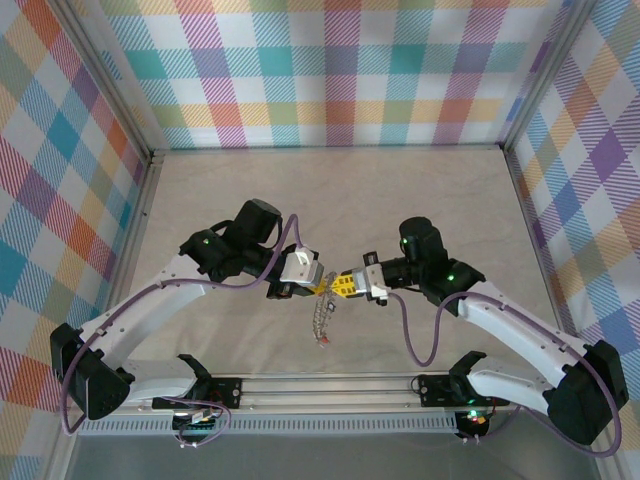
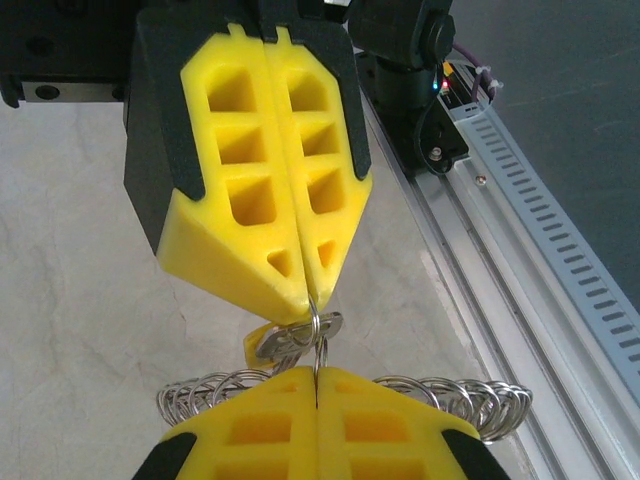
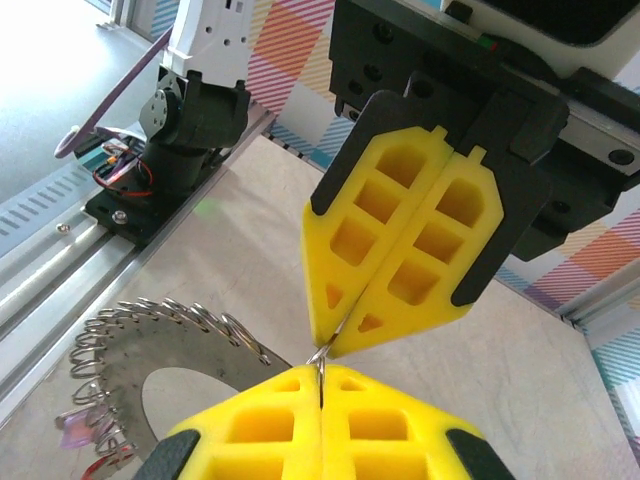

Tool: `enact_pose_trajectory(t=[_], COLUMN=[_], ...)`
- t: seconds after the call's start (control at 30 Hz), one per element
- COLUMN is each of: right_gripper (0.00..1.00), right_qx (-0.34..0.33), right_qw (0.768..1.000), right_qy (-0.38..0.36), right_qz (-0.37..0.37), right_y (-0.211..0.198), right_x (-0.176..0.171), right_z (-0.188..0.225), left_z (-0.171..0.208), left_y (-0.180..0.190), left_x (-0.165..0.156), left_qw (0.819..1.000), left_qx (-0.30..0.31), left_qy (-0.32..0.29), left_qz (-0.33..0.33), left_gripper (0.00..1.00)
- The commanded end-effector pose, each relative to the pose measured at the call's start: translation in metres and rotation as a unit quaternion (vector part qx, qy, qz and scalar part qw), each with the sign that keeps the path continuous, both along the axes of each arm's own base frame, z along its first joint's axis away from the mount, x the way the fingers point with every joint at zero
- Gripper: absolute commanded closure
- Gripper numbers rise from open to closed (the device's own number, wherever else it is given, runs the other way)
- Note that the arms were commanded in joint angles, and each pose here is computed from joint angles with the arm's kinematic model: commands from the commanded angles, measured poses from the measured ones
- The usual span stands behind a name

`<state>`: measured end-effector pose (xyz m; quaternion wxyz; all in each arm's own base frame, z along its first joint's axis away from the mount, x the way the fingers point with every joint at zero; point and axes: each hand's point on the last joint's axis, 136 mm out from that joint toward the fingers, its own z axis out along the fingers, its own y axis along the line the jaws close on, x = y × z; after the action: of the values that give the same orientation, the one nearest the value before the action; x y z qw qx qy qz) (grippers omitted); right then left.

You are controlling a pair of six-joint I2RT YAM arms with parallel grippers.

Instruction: Put the keys on the keyring

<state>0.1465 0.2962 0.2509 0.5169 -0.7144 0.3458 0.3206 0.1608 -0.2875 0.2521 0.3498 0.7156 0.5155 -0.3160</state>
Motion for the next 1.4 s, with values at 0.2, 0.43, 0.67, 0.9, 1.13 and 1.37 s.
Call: enact_pose_trajectory(t=[0.2,0.43,0.67,0.9,1.13,1.37], right_gripper=[1.00,1.00,1.00,1.00,1.00,0.78], right_qx=[0.006,0.003,-0.007,-0.017,-0.016,-0.017], right_qw=[1.000,0.999,0.999,0.998,0.998,0.998], right_qy=[-0.025,-0.038,-0.047,-0.054,-0.059,-0.063], right_qz=[0.015,0.011,0.005,0.002,0.003,0.011], right_y=[0.002,-0.003,-0.005,-0.006,-0.006,-0.007], right_x=[-0.004,-0.008,-0.009,-0.009,-0.011,-0.014], right_z=[0.009,0.003,-0.005,-0.013,-0.014,-0.019], left_z=[0.026,0.028,0.029,0.028,0.023,0.016], left_y=[-0.007,-0.008,-0.009,-0.010,-0.009,-0.010], left_x=[0.004,0.009,0.011,0.013,0.015,0.020], left_qw=[0.999,0.999,0.998,0.998,0.999,0.999], left_qx=[-0.040,-0.043,-0.047,-0.047,-0.041,-0.037], left_qy=[-0.025,-0.030,-0.031,-0.032,-0.032,-0.030], left_qz=[-0.012,-0.002,0.005,0.008,0.011,0.023], left_gripper=[1.00,1.00,1.00,1.00,1.00,1.00])
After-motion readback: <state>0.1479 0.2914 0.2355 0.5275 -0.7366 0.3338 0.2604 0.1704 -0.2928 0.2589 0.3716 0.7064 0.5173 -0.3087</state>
